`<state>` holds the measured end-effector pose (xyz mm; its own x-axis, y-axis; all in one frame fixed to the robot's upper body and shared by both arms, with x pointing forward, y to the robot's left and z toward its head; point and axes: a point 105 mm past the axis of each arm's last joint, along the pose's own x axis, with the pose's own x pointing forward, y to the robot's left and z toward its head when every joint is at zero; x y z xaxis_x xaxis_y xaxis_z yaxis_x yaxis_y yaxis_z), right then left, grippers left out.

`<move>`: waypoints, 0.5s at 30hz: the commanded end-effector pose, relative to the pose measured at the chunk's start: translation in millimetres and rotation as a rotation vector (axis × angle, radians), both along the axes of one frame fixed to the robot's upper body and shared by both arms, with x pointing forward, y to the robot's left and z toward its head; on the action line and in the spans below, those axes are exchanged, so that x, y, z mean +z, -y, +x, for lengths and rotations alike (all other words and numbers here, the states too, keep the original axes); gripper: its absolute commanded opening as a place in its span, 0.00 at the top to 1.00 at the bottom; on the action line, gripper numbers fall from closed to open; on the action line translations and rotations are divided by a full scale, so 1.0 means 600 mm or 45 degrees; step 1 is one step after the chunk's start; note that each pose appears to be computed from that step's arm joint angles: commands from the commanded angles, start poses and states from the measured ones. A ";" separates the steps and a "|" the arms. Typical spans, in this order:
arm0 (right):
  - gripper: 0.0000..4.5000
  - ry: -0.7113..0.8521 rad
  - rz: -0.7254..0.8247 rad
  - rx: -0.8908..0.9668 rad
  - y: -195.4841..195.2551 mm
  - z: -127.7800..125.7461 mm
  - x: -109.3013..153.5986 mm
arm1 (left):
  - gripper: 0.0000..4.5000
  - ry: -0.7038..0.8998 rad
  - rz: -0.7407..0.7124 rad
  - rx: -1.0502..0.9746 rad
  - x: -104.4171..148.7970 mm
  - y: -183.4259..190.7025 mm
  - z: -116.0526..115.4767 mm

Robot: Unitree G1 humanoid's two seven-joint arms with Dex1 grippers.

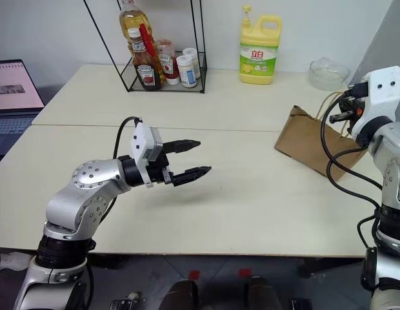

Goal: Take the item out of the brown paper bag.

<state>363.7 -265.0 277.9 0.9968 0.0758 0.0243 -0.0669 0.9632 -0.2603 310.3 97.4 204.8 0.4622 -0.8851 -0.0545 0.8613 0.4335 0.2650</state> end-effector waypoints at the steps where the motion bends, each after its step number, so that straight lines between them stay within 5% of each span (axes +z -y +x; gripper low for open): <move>1: 1.00 0.075 -0.064 0.009 0.000 -0.007 0.036 | 0.13 0.066 0.008 -0.009 0.016 -0.002 -0.005; 15: 1.00 0.190 -0.483 0.292 -0.037 0.012 0.101 | 0.13 0.018 -0.012 0.037 0.016 -0.025 -0.010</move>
<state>379.2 -246.6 304.8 0.9565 0.2916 0.0019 -0.2449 0.8067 -0.5378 310.8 111.1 201.1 0.4974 -0.8644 -0.0737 0.8491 0.4676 0.2458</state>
